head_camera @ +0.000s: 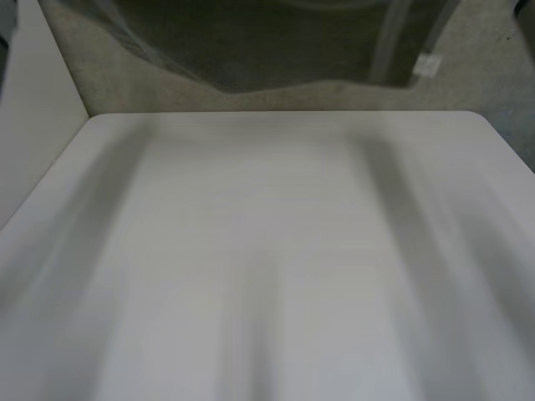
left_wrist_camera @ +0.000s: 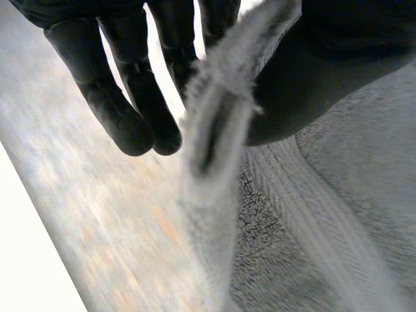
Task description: Fold the towel.
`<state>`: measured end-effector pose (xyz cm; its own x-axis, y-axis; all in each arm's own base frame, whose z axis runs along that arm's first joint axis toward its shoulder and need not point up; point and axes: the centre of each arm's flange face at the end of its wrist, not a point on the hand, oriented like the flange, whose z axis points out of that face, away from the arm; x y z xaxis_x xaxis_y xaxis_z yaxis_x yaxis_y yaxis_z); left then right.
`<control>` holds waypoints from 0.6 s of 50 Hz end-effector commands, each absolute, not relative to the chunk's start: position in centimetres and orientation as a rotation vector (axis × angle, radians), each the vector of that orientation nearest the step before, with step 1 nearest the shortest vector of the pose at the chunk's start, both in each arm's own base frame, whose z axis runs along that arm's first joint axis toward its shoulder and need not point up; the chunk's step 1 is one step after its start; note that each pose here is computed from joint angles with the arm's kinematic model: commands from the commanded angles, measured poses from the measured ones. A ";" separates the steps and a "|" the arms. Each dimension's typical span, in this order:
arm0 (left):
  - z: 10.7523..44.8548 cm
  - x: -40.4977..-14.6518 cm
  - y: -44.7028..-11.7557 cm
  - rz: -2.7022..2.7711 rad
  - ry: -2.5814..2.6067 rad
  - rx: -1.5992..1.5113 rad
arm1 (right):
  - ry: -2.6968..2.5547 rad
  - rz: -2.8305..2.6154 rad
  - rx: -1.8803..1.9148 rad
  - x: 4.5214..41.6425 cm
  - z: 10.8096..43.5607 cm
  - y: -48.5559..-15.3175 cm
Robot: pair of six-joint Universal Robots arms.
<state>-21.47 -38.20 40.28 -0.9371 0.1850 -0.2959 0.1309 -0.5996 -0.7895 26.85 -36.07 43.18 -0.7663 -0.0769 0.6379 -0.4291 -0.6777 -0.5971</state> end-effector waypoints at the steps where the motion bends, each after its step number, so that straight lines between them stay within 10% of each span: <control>1: 30.5 -20.0 -38.4 2.492 -1.764 -0.588 | -1.508 2.328 1.217 26.9 34.8 -36.6; 16: 16.9 -18.3 -34.0 2.180 -2.003 -0.795 | -2.080 1.872 1.588 23.7 17.4 -32.2; 30: 23.3 -15.2 -28.0 2.270 -2.026 -0.839 | -1.933 1.976 1.379 19.2 28.0 -27.8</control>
<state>-16.51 -30.18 19.82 -0.8437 0.3693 -0.3897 0.3527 -0.1660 -0.9209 20.79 -29.93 23.30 -0.5683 -0.5869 0.5766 -0.5915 -0.1956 -0.7822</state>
